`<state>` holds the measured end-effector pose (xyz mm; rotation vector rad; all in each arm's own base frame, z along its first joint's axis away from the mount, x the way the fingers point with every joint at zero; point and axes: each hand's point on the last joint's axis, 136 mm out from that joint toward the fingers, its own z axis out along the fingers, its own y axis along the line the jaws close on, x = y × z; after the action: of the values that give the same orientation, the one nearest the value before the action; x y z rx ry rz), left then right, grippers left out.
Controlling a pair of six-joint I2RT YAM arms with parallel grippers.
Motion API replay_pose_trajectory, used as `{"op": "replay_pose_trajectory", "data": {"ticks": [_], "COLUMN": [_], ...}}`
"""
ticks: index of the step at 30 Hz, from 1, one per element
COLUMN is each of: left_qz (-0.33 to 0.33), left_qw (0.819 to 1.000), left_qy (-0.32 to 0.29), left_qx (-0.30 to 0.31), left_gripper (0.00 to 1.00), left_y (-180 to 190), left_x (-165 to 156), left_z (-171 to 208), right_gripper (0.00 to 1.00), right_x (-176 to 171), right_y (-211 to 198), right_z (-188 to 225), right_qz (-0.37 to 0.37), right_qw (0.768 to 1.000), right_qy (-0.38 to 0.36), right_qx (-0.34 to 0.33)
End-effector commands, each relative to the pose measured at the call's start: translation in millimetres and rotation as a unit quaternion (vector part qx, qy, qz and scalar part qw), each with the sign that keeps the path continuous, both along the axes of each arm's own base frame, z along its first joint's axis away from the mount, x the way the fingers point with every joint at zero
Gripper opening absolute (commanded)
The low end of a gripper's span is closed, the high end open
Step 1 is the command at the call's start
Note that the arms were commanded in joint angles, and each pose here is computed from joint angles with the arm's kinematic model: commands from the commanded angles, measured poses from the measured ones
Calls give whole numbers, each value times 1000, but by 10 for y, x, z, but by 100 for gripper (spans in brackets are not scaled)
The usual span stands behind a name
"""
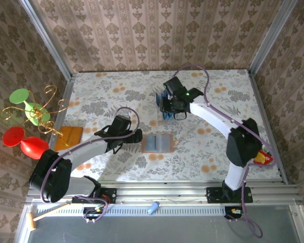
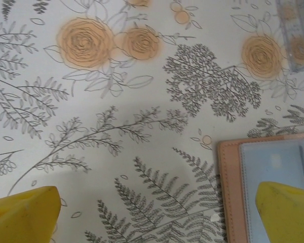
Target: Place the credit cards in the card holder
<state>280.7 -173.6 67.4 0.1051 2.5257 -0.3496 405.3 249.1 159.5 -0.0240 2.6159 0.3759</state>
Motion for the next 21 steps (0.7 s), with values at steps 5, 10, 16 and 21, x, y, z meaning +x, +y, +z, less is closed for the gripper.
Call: {"op": "replay_pose_trajectory", "data": {"ticks": [5, 10, 16, 21], "left_qz": [10, 11, 12, 13], "left_qw": [1000, 1000, 1000, 1000], "left_qy": [-6, -6, -6, -4], "left_qx": [-11, -20, -25, -26], "left_gripper": [100, 100, 100, 100], "left_y": [72, 71, 70, 84], "left_x": [77, 87, 94, 86], "left_z": [22, 12, 11, -14], "right_gripper": [36, 36, 35, 34], "right_x": [147, 233, 277, 294], "right_y": [-78, -98, -131, -119], "right_z": [-226, -316, -474, -567], "right_qz": [5, 5, 9, 13], "right_qw": [995, 990, 983, 981], "right_qy": [40, 48, 64, 73], "right_qx": [-90, -132, -170, -180]}}
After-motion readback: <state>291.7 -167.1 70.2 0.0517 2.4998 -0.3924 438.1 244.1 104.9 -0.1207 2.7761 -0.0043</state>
